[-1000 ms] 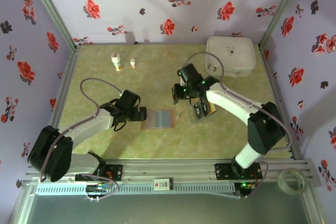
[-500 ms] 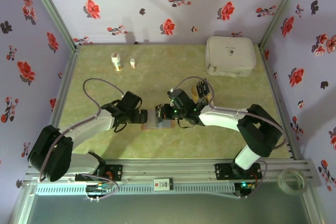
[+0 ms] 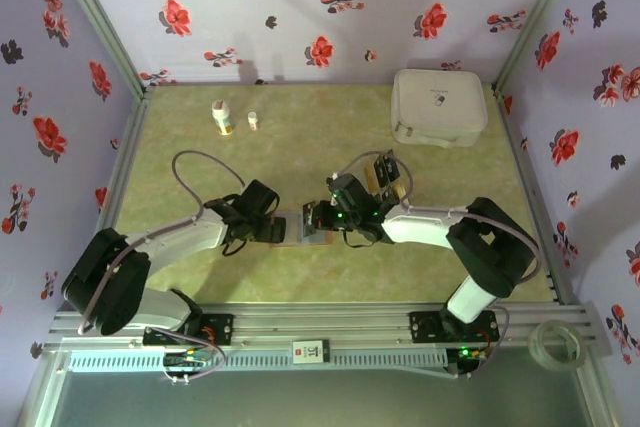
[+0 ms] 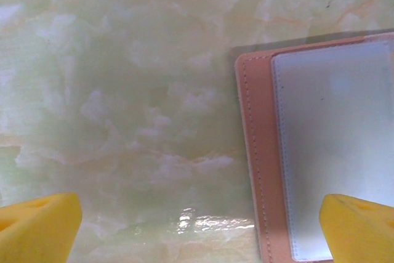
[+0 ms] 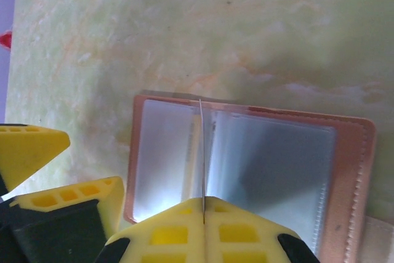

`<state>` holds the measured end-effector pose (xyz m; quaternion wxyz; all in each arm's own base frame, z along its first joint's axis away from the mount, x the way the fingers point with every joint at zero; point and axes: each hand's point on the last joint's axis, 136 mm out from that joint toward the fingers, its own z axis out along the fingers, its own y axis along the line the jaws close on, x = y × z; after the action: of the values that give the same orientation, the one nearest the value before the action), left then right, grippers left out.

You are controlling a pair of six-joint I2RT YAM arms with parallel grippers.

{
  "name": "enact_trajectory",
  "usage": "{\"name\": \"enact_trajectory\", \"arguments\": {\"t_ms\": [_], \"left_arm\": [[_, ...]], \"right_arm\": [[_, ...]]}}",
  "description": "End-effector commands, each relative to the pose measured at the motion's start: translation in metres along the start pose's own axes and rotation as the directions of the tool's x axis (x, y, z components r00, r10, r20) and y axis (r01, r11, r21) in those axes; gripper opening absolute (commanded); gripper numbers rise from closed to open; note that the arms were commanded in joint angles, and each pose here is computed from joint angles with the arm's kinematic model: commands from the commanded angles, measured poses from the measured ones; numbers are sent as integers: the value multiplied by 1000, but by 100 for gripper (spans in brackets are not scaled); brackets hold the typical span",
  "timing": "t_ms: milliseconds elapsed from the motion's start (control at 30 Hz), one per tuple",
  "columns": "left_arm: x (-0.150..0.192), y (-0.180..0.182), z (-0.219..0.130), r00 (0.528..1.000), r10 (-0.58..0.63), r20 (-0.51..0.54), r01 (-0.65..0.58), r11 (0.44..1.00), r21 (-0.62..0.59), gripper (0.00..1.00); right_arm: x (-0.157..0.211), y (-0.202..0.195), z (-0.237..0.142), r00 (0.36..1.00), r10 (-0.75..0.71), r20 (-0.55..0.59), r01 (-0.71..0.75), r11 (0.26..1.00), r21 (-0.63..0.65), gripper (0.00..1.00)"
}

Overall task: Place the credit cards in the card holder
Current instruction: Insert the credit card into the card slot.

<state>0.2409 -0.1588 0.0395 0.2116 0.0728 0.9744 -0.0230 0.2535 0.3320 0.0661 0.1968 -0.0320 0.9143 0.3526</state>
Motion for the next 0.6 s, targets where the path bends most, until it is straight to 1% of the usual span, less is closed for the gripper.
{"name": "enact_trajectory", "arguments": {"t_ms": [0,267,567], "left_arm": [[10,8,8,1000,3,-20,-4,999,-46,100],[15,9,14,999,-4,-35,2,998,-60,100],[23,16,16,998,-48,-46,43,994,-96,100]], "right_arm": [[-7,-1,0,999,15,29,-15,1000,-6,0],[-11,7,-2,999,25,43,-23,999,-43,0],[-14,16,4,994,69,82,-56,987,-154,0]]}}
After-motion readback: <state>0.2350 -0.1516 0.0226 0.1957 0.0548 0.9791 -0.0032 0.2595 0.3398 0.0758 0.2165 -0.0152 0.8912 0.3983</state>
